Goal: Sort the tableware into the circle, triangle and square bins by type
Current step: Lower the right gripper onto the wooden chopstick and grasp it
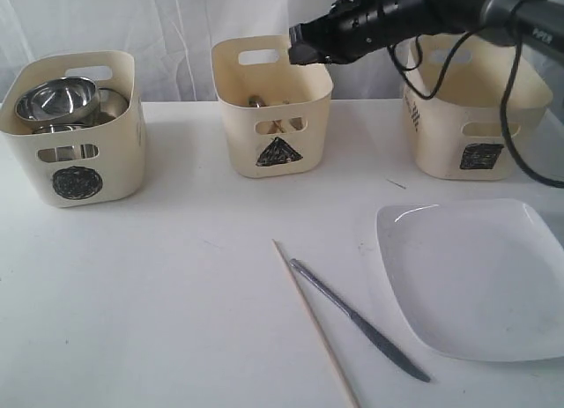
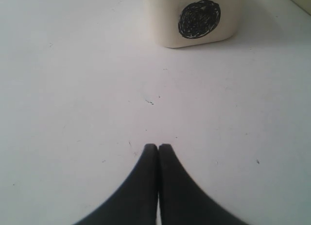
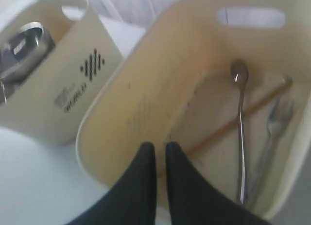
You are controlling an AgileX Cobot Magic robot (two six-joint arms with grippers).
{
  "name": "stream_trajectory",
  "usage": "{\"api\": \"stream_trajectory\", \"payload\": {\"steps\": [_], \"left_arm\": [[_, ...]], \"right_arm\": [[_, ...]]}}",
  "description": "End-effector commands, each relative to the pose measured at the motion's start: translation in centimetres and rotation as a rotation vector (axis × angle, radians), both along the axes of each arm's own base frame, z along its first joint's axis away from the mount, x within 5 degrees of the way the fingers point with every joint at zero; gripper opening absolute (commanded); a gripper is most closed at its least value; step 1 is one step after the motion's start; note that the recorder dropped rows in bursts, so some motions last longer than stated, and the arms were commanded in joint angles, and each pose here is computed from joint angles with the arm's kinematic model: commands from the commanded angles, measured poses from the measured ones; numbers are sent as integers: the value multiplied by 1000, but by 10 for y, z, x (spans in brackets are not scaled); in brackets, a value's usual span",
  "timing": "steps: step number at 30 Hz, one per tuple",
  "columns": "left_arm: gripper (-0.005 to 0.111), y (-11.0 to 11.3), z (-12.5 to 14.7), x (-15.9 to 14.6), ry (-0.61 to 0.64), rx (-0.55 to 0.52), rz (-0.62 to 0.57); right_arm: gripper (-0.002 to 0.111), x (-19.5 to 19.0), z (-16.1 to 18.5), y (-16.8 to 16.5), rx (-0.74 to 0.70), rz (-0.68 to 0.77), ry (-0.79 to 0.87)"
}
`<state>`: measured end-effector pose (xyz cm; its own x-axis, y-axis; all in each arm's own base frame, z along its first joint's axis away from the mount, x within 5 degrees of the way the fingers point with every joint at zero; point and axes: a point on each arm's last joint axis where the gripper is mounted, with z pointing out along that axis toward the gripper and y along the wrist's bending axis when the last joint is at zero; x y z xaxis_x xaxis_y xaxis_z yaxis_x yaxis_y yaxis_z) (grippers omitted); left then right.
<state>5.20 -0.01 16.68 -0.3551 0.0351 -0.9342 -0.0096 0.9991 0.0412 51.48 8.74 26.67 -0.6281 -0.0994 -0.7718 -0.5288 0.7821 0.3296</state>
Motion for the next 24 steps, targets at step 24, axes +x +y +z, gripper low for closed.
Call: {"api": "stream_trajectory", "payload": {"steps": [24], "left_arm": [[1,0,0,0,-2,-2,-1]], "right_arm": [[1,-145,-95,115,-686,16,625]]}}
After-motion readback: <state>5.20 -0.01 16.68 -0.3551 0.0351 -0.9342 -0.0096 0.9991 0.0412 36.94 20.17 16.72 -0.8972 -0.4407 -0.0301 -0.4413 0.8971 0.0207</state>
